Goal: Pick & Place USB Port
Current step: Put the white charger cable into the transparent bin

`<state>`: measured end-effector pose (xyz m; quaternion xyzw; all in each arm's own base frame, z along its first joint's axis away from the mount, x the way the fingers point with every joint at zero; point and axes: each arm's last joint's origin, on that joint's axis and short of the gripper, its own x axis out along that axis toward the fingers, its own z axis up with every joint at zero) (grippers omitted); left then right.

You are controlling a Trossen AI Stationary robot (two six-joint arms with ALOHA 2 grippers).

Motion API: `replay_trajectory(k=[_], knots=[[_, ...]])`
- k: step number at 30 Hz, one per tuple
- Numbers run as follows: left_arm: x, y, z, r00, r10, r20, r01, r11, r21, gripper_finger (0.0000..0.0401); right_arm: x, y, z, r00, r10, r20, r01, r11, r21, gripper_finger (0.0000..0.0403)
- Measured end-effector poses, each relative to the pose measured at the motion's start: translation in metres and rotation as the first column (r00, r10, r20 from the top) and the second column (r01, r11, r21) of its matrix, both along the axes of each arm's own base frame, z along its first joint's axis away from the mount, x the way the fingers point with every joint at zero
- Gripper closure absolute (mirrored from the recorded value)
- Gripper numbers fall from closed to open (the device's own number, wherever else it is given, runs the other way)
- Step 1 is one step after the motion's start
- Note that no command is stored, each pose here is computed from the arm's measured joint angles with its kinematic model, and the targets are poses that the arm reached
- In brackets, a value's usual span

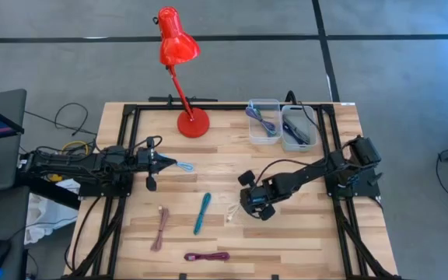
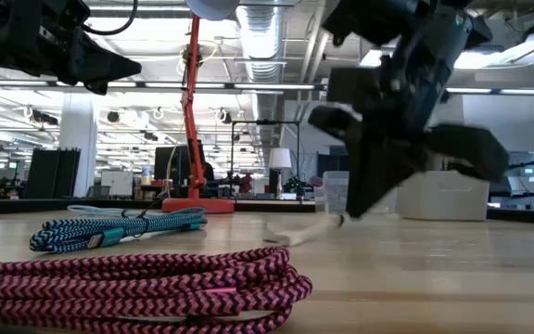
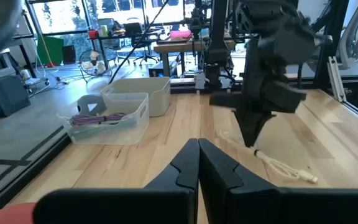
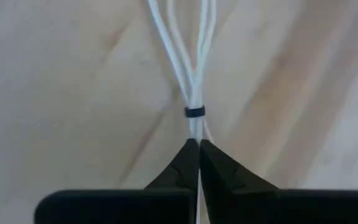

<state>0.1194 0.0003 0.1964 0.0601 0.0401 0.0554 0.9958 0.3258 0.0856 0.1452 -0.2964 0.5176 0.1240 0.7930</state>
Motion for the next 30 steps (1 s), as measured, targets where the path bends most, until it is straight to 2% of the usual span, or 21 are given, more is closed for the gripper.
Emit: replay_trajectory(k=[4, 8, 15, 18, 23, 30], knots=[[0.0, 0.0, 0.0, 1.0, 0.0, 0.0, 0.0, 1.0, -0.002, 0.0395, -0.001, -0.009, 0.019, 0.997, -0.039, 0.065, 0.04, 0.999, -0.016, 0.0403], [0.0, 0.0, 0.0, 1.0, 0.002, 0.003, -0.002, 1.0, -0.025, 0.0395, -0.003, -0.027, 0.042, 0.981, -0.134, 0.142, 0.133, 0.991, 0.021, 0.0403], [0.0, 0.0, 0.0, 1.0, 0.001, 0.003, -0.001, 1.0, -0.026, 0.0395, -0.013, -0.067, 0.081, 0.904, -0.332, 0.268, 0.33, 0.942, 0.052, 0.0403], [0.0, 0.0, 0.0, 1.0, 0.002, 0.003, -0.002, 1.0, -0.026, 0.0395, -0.02, -0.087, 0.091, 0.855, -0.43, 0.29, 0.424, 0.901, 0.086, 0.0403], [0.0, 0.0, 0.0, 1.0, 0.002, 0.003, -0.002, 1.0, -0.025, 0.0395, -0.03, -0.12, 0.098, 0.743, -0.601, 0.294, 0.599, 0.793, 0.11, 0.0403], [0.0, 0.0, 0.0, 1.0, 0.001, 0.003, -0.001, 1.0, -0.025, 0.0395, -0.039, -0.16, 0.098, 0.603, -0.745, 0.286, 0.738, 0.657, 0.156, 0.0403]])
